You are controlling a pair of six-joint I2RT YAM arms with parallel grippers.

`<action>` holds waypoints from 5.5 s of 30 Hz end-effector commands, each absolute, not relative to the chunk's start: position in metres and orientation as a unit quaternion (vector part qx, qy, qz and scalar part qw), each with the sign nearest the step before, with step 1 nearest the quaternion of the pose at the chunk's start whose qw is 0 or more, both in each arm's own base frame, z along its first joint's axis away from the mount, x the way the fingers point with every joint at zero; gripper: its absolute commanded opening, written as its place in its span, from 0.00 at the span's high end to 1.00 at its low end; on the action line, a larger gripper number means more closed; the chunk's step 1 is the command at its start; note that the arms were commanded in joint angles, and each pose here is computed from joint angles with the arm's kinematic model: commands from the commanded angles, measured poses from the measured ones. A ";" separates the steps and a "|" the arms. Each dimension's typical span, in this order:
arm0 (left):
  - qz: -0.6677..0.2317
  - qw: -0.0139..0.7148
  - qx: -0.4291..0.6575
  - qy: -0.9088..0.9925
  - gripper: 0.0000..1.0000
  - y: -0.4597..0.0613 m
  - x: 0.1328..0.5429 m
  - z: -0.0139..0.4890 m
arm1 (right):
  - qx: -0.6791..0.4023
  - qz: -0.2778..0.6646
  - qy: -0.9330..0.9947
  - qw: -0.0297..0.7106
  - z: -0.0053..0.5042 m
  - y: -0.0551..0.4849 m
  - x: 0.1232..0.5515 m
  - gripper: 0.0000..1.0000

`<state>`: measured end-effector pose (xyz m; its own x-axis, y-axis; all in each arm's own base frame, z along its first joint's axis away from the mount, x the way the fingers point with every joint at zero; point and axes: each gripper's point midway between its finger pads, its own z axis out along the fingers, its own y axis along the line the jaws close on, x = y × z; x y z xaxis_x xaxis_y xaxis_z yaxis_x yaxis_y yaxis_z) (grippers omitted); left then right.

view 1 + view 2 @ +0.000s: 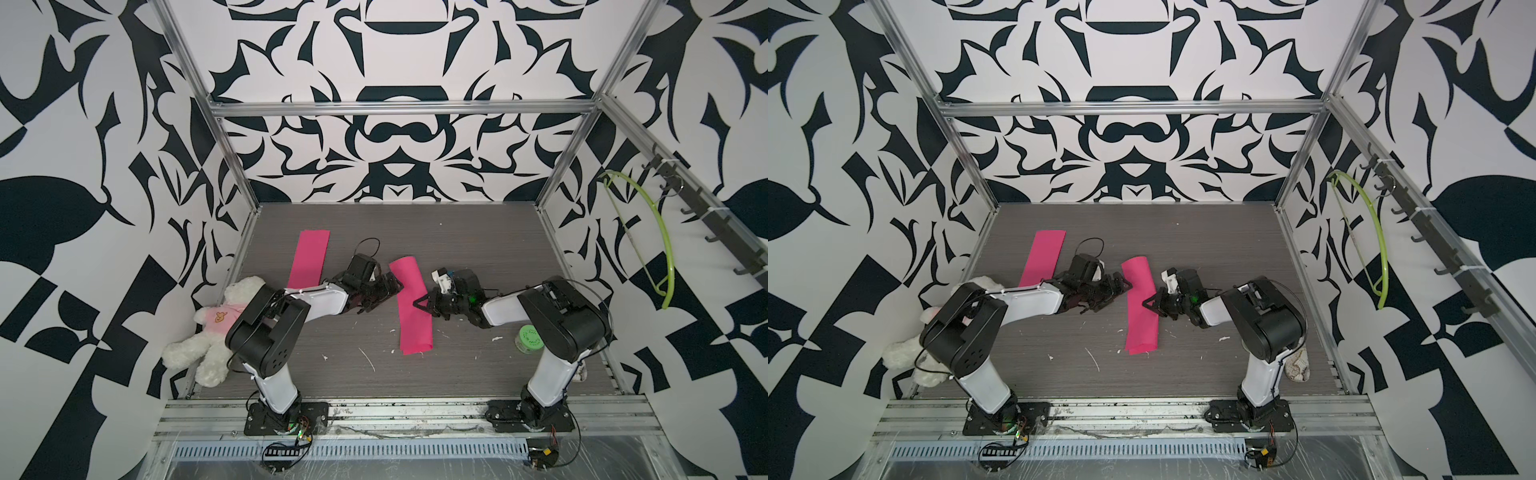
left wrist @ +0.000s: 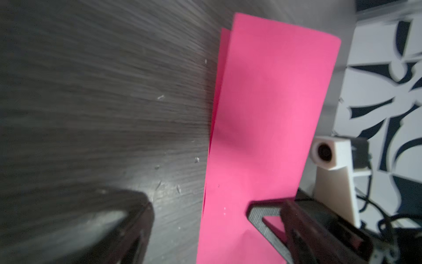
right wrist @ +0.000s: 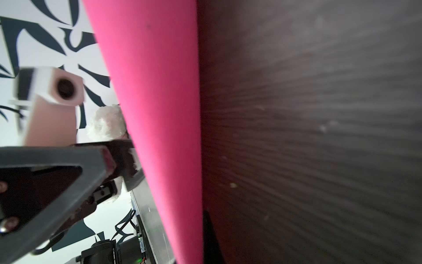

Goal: Fold the rectangular paper in half along the long edge
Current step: Fold the paper at the center of the board.

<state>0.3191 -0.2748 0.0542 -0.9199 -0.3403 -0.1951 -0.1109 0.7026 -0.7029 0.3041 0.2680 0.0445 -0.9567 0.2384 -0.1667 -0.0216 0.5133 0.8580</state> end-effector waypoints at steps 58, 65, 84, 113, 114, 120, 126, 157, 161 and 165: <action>-0.725 0.308 0.002 0.617 0.73 -0.320 0.290 0.254 | -0.110 0.636 0.686 0.335 0.271 0.283 0.295 1.00; -0.728 0.300 0.009 0.616 0.90 -0.324 0.291 0.255 | -0.108 0.635 0.688 0.333 0.269 0.283 0.294 1.00; -0.717 0.339 0.021 0.609 1.00 -0.313 0.292 0.262 | -0.069 0.655 0.672 0.339 0.279 0.271 0.302 0.56; -0.715 0.327 0.025 0.618 1.00 -0.315 0.292 0.251 | -0.038 0.625 0.669 0.401 0.319 0.258 0.342 0.84; -0.715 0.326 0.025 0.618 1.00 -0.315 0.292 0.251 | -0.032 0.623 0.671 0.402 0.319 0.257 0.345 0.66; -0.715 0.325 0.024 0.619 1.00 -0.316 0.292 0.250 | -0.026 0.630 0.658 0.411 0.330 0.258 0.352 1.00; -0.714 0.326 0.022 0.619 1.00 -0.315 0.292 0.249 | -0.019 0.630 0.650 0.424 0.341 0.258 0.362 0.73; -0.709 0.330 0.015 0.623 1.00 -0.310 0.290 0.245 | 0.021 0.616 0.637 0.463 0.372 0.256 0.407 0.61; -0.708 0.330 0.015 0.624 1.00 -0.310 0.290 0.244 | 0.025 0.613 0.637 0.467 0.370 0.254 0.406 0.99; -0.708 0.329 0.015 0.625 1.00 -0.310 0.290 0.243 | 0.032 0.607 0.639 0.471 0.370 0.251 0.408 0.57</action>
<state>0.2944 -0.3119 0.2382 -0.7945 -0.4483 -0.4096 0.4568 0.0032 -0.8895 0.4119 0.2585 0.3286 -0.6316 0.5761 -0.5188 -0.4495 0.2732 0.8505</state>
